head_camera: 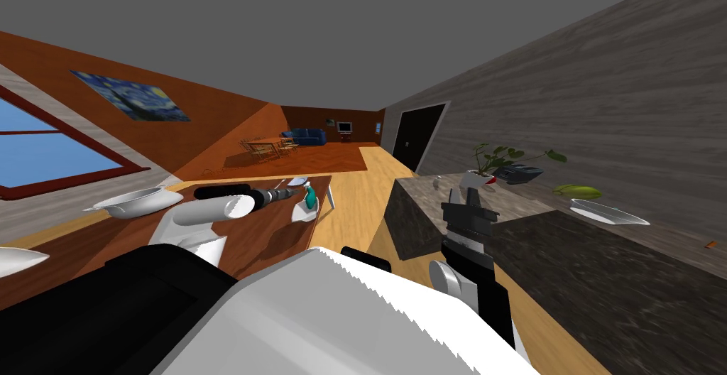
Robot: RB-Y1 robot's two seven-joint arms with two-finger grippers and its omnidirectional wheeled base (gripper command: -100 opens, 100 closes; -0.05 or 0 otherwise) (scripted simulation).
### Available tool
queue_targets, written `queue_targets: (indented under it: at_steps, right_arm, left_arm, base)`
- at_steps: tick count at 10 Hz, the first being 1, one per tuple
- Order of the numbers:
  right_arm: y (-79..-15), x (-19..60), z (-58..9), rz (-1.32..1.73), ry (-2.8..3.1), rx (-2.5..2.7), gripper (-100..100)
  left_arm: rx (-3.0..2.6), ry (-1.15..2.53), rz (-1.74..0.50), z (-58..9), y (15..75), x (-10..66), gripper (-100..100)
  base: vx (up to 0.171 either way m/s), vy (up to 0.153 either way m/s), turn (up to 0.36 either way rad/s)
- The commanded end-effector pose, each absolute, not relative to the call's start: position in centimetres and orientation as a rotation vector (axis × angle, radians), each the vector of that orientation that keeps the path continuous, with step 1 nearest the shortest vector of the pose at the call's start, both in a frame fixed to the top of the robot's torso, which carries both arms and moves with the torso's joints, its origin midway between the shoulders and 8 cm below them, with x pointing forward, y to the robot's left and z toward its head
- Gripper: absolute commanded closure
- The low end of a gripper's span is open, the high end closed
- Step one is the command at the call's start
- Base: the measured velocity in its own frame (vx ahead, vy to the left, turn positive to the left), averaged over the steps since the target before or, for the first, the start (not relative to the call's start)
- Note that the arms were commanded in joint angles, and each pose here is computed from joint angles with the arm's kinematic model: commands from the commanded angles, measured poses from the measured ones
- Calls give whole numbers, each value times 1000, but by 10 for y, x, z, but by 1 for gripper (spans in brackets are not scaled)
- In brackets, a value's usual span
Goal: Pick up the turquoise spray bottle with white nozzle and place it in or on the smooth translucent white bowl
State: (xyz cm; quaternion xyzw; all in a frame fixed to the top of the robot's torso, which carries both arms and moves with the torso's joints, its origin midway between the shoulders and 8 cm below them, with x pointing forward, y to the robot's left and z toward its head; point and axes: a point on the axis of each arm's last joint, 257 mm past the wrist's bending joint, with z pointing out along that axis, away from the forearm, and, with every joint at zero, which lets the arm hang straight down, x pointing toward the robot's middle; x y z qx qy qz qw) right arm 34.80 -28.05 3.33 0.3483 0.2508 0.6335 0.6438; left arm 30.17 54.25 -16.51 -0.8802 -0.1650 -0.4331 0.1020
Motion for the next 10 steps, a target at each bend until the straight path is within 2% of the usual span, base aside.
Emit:
queue_targets:
  at_steps: [1,6,7,10]
  right_arm:
    - [-281,348,33,1443,571,793,0]
    - [-281,348,33,1443,571,793,0]
    - [-280,348,33,1443,571,793,0]
    - [-280,348,33,1443,571,793,0]
  left_arm:
    - [-2595,-489,-1281,-153,538,299,-100]
    - [-2583,-481,-1284,-129,527,289,-100]
    - [-2584,-484,-1282,-129,526,288,0]
    - [-2584,-484,-1283,-129,526,288,0]
  base:
    - [9,23,-6]
    - [10,19,-6]
    - [0,0,0]
    - [0,0,0]
